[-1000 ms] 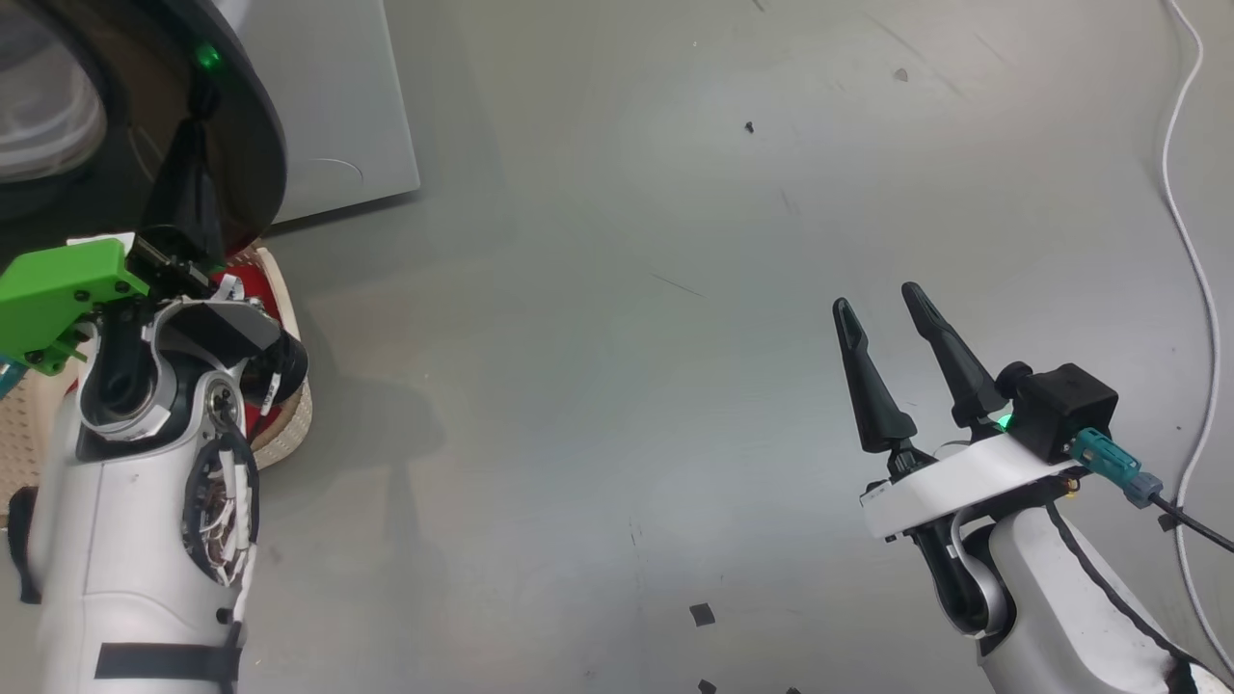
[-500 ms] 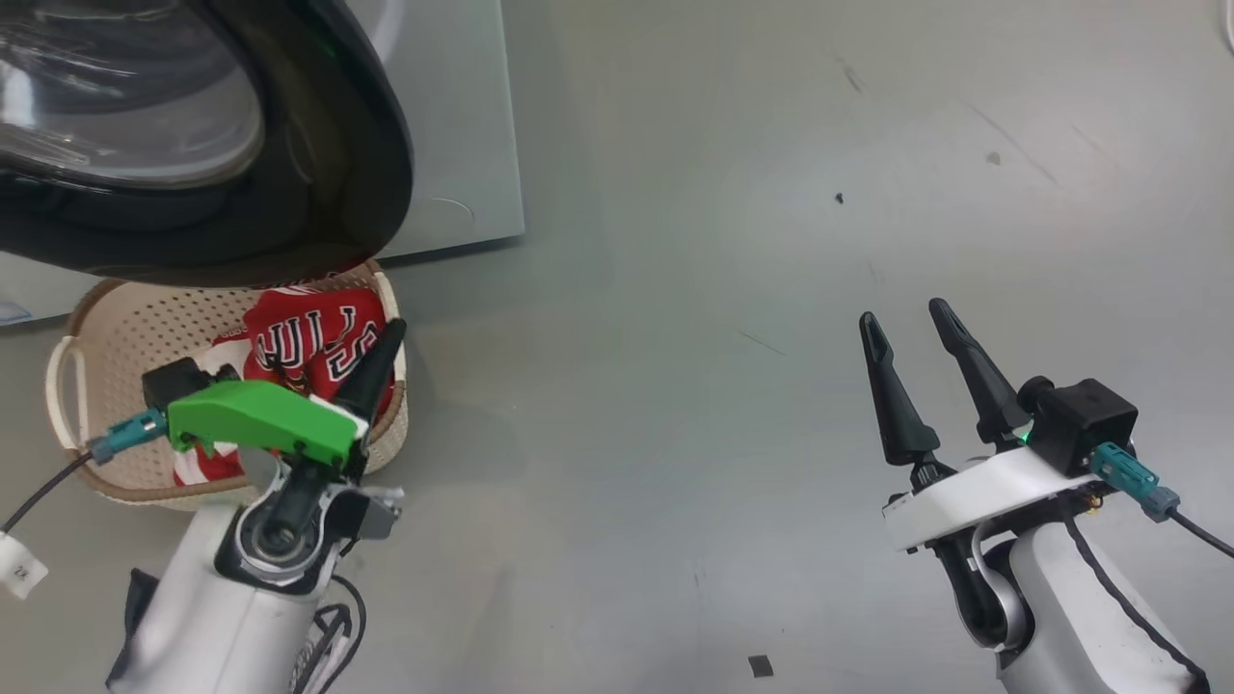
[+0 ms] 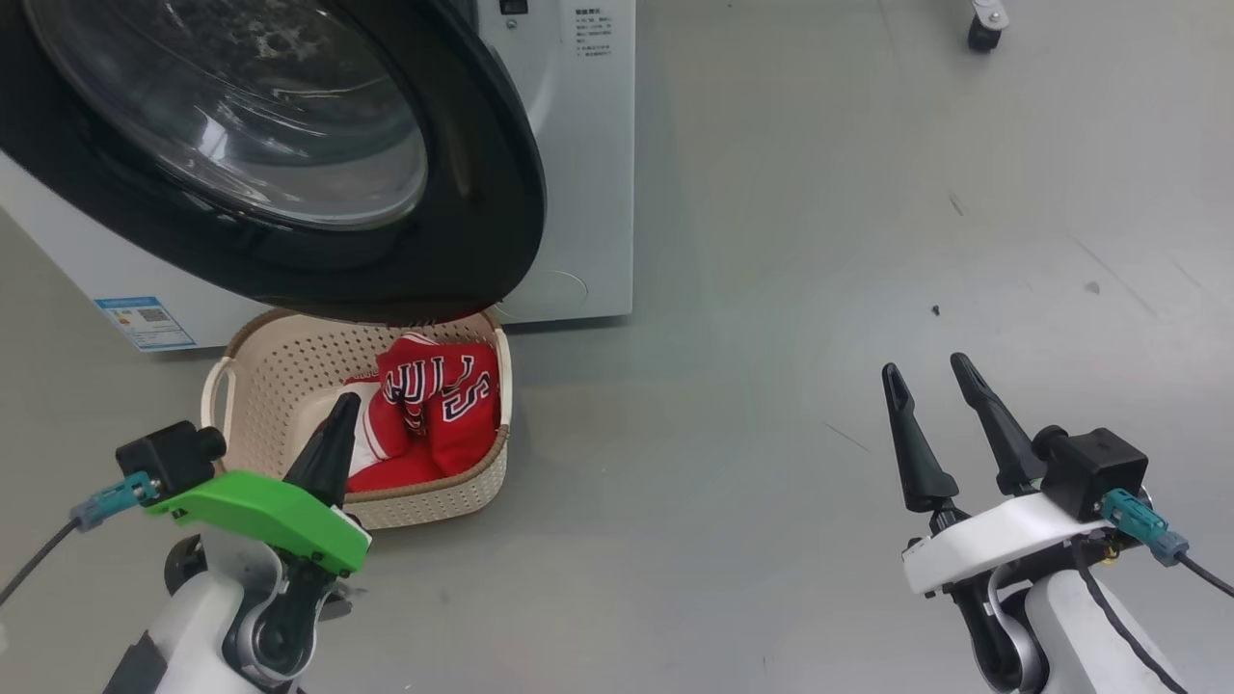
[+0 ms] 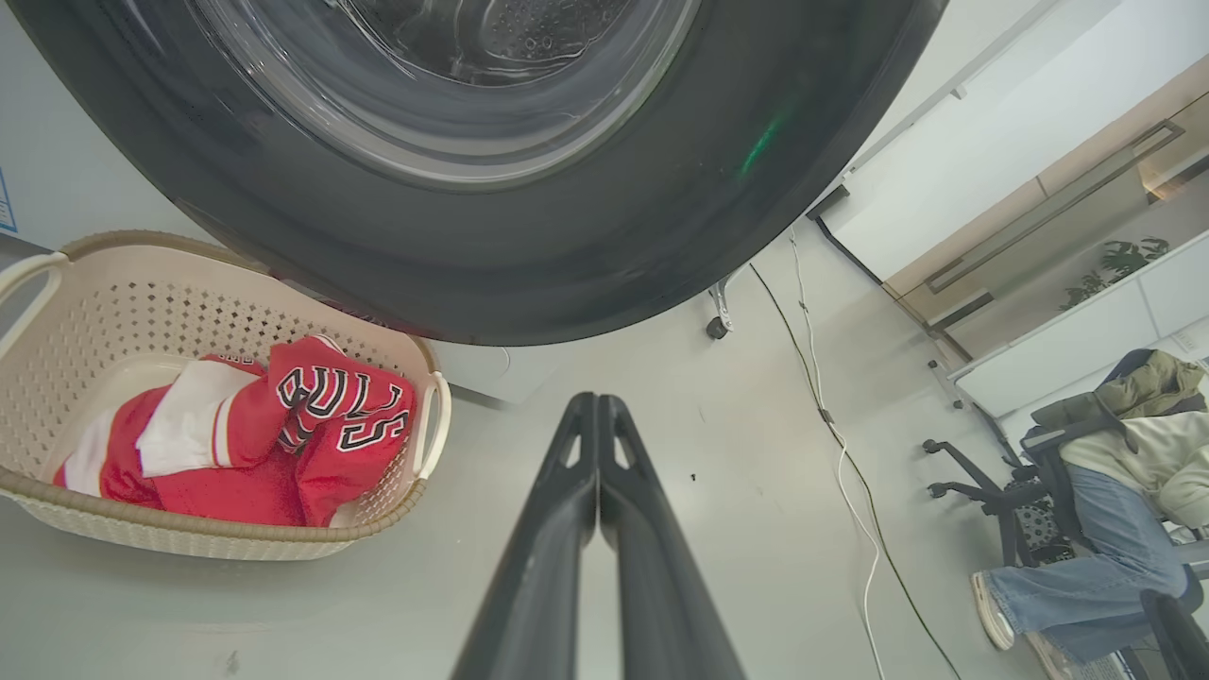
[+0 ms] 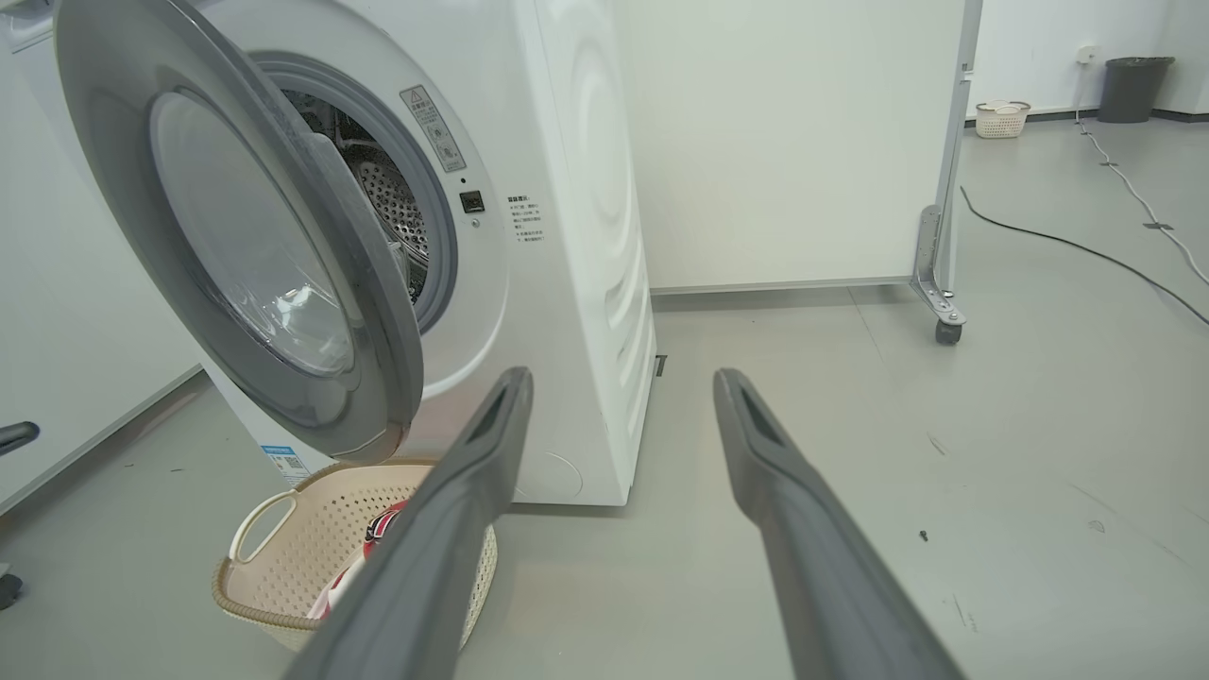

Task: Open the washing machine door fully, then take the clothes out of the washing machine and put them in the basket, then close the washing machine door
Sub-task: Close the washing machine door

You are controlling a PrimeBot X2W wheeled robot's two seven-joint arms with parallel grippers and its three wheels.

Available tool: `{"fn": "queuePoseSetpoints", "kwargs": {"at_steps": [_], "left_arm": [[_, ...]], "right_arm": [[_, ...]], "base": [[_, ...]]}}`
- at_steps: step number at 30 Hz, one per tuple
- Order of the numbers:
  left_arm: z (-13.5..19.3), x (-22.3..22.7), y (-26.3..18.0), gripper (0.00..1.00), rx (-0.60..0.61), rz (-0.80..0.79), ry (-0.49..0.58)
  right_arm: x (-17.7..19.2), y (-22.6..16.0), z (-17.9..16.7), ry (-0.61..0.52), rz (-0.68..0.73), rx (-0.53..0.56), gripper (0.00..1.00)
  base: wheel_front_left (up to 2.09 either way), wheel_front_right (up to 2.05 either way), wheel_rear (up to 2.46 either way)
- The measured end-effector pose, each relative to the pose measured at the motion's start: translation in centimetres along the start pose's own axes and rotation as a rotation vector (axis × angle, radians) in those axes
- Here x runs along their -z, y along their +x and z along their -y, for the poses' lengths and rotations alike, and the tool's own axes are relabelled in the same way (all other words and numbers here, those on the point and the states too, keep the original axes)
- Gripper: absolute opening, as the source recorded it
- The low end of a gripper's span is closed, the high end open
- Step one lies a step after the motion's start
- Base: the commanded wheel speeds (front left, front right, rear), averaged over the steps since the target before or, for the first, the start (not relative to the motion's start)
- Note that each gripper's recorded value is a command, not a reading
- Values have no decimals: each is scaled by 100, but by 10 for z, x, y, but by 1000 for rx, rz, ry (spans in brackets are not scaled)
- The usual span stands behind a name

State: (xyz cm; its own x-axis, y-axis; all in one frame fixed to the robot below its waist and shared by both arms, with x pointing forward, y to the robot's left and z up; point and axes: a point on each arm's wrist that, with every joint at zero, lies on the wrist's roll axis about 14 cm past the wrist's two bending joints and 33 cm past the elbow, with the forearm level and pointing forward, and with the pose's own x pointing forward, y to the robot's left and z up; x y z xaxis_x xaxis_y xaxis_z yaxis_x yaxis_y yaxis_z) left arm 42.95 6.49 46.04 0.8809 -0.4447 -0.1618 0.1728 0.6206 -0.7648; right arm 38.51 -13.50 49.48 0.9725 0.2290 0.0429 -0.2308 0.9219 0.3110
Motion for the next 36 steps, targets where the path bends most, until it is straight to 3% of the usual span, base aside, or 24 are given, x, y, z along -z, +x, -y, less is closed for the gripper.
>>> {"fn": "queuePoseSetpoints", "kwargs": {"at_steps": [8, 16, 27, 36], "left_arm": [[-1, -39, -40, 0, -1, 217, 170], [-12, -46, -65, 0, -68, 235, 366], [-19, -90, -90, 0, -198, 408, 451], [-16, -82, -101, 0, -224, 432, 482]], "right_arm": [[-5, 2, -26, -2, 18, -74, 100], [-5, 5, -45, -9, 22, -130, 100], [-5, 7, -57, -7, 25, -163, 100], [-3, 7, -57, -4, 20, -164, 100]], "base": [[0, 0, 0], [0, 0, 0], [0, 0, 0], [0, 0, 0]]}}
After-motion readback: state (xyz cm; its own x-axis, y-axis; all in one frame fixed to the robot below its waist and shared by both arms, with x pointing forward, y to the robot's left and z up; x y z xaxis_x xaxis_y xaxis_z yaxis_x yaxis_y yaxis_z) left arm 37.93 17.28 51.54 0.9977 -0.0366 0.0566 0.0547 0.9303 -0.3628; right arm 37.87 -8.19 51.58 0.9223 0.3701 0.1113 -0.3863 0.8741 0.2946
